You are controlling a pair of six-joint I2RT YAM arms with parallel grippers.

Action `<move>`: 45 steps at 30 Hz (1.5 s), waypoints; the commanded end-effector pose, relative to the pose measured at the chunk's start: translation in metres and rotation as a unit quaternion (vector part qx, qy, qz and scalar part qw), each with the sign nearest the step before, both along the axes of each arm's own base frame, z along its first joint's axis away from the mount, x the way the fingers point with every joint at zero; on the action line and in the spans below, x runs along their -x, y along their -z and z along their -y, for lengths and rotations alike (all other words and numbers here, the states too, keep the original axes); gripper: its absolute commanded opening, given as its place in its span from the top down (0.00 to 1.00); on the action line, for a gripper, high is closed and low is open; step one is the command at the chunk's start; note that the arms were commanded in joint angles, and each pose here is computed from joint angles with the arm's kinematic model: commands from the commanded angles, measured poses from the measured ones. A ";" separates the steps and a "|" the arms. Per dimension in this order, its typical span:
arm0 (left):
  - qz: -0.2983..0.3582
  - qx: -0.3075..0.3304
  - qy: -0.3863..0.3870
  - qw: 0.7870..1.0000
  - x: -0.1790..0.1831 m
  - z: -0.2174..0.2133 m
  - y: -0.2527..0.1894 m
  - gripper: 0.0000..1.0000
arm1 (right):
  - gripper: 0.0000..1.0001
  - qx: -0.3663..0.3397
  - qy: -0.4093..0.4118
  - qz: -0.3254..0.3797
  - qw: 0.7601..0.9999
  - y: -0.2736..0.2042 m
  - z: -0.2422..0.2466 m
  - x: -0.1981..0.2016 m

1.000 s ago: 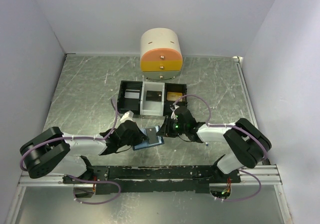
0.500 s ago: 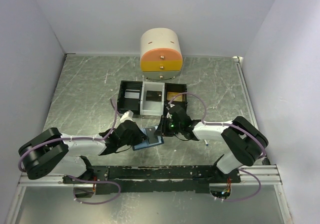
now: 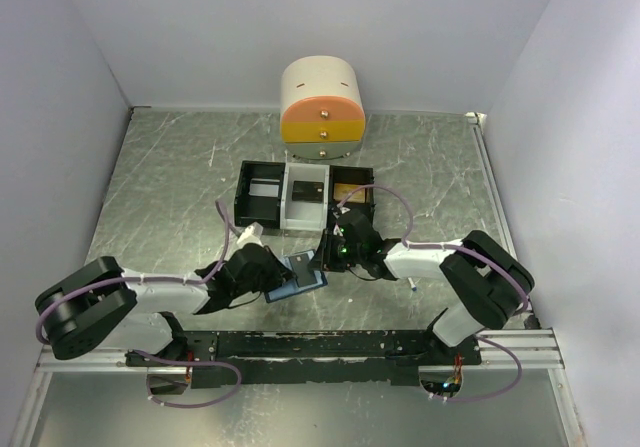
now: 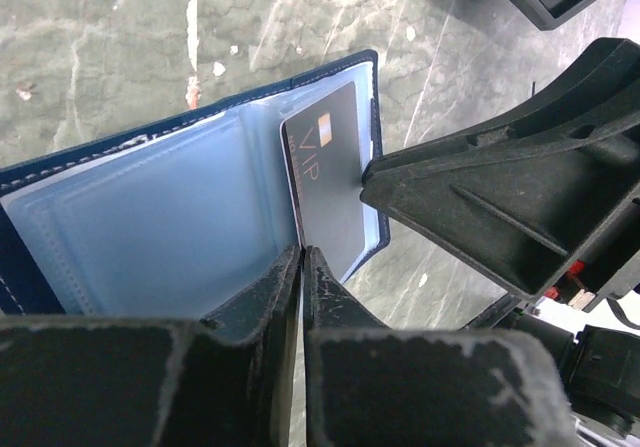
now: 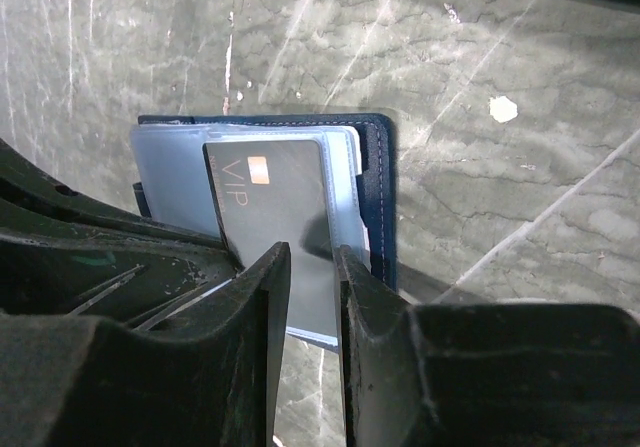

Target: Take the credit cards out of the card holder

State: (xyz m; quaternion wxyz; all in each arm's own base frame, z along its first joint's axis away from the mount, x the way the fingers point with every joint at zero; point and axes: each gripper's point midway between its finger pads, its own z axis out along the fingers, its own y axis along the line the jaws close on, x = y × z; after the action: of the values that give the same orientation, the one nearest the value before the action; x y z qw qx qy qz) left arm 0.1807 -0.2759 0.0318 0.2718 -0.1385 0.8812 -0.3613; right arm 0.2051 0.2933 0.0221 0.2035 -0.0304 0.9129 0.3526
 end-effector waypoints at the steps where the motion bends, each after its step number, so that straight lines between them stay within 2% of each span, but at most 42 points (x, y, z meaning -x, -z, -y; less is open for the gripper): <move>1: 0.016 0.055 -0.010 0.998 -0.001 0.007 -0.015 0.86 | 0.75 0.047 0.009 -0.033 0.998 0.029 0.019 0.014; 7: 0.018 0.053 -0.027 0.998 0.000 -0.004 -0.016 0.90 | 0.75 0.061 0.020 -0.033 0.997 0.031 0.024 0.012; 13: 0.014 0.051 -0.029 0.998 0.002 -0.008 -0.014 0.83 | 0.76 0.055 0.014 -0.036 0.998 0.032 0.020 0.013; 18: 0.017 0.061 -0.022 0.998 0.003 -0.005 -0.015 0.82 | 0.76 0.053 0.011 -0.036 0.998 0.031 0.018 0.012; 26: 0.012 0.056 -0.026 0.998 0.004 -0.007 -0.013 0.93 | 0.76 0.049 0.007 -0.033 0.998 0.026 0.016 0.012; 38: 0.006 0.018 -0.034 0.999 0.006 -0.019 -0.008 0.93 | 0.73 -0.039 -0.070 0.018 0.997 -0.033 -0.023 0.007; 42: 0.004 0.013 -0.030 0.999 0.004 -0.016 -0.008 0.93 | 0.72 -0.039 -0.083 0.021 0.996 -0.034 -0.032 0.009; 45: 0.005 0.016 -0.026 1.000 0.004 -0.013 -0.009 0.93 | 0.72 -0.007 -0.059 0.000 0.998 -0.014 -0.024 0.008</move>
State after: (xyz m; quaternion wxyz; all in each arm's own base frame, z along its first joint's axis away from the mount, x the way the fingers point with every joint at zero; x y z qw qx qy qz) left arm 0.1718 -0.2557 0.0326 0.2726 -0.1743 0.8721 -0.3670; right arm 0.1967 0.3187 0.0492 0.1902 -0.0878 0.8965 0.3903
